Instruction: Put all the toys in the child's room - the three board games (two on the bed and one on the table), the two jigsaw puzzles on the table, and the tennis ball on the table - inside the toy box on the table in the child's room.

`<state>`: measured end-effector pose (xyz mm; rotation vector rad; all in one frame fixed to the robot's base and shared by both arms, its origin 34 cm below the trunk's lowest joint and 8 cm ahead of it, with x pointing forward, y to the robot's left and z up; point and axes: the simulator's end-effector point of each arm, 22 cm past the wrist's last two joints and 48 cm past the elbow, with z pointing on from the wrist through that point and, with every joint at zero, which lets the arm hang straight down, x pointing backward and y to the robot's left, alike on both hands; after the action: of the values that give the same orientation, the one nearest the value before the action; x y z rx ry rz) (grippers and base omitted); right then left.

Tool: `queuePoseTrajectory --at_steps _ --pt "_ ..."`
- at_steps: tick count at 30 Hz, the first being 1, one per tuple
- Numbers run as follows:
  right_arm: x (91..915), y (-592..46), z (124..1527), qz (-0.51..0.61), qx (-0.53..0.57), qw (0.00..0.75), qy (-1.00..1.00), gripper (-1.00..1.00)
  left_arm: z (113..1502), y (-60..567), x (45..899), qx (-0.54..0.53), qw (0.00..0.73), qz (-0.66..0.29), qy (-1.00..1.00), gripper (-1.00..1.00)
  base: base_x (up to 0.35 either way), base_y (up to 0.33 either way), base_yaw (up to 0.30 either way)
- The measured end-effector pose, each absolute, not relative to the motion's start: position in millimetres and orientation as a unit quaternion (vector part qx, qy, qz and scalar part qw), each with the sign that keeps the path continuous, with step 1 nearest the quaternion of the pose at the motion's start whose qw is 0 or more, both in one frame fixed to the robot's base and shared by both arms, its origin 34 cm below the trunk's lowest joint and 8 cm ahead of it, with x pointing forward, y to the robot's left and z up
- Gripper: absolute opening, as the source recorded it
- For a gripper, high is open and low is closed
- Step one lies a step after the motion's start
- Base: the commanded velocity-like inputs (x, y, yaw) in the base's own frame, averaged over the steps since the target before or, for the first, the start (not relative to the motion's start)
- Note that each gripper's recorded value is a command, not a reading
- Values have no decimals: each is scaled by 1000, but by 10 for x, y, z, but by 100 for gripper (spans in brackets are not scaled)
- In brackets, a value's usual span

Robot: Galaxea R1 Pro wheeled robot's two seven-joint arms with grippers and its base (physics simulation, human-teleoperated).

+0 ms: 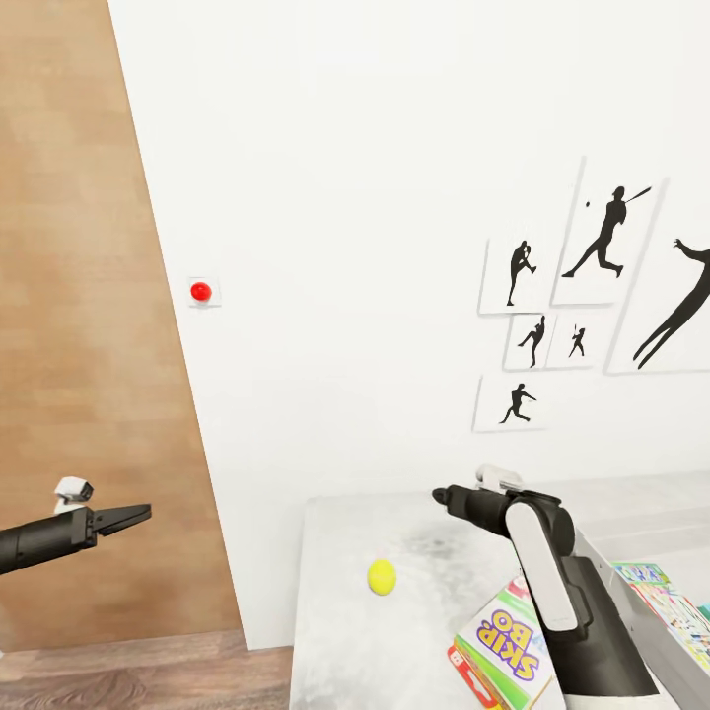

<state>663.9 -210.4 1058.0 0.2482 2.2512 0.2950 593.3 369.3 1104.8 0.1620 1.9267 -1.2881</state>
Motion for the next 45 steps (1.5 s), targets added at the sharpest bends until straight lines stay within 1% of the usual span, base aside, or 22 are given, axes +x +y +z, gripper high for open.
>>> queuePoseTrajectory --at_steps 7,14,23,36,45 --pt "6624 -2626 10512 101 161 413 890 100 11041 3683 5931 65 397 -509 762 100 0 0 0" --pt "6601 -2987 10504 77 179 416 888 100 11040 3686 5932 66 397 -508 762 100 -44 39 -1" --pt "6594 -3079 10396 66 184 405 893 100 11005 3678 5941 64 394 -509 763 100 -88 77 -76" --pt "6457 -3220 9657 31 204 318 925 100 10919 3678 5965 61 387 -509 767 100 -62 4 -108" --pt "6449 -3317 9491 20 207 298 932 100 10855 3679 5980 57 382 -509 769 100 -6 0 -109"
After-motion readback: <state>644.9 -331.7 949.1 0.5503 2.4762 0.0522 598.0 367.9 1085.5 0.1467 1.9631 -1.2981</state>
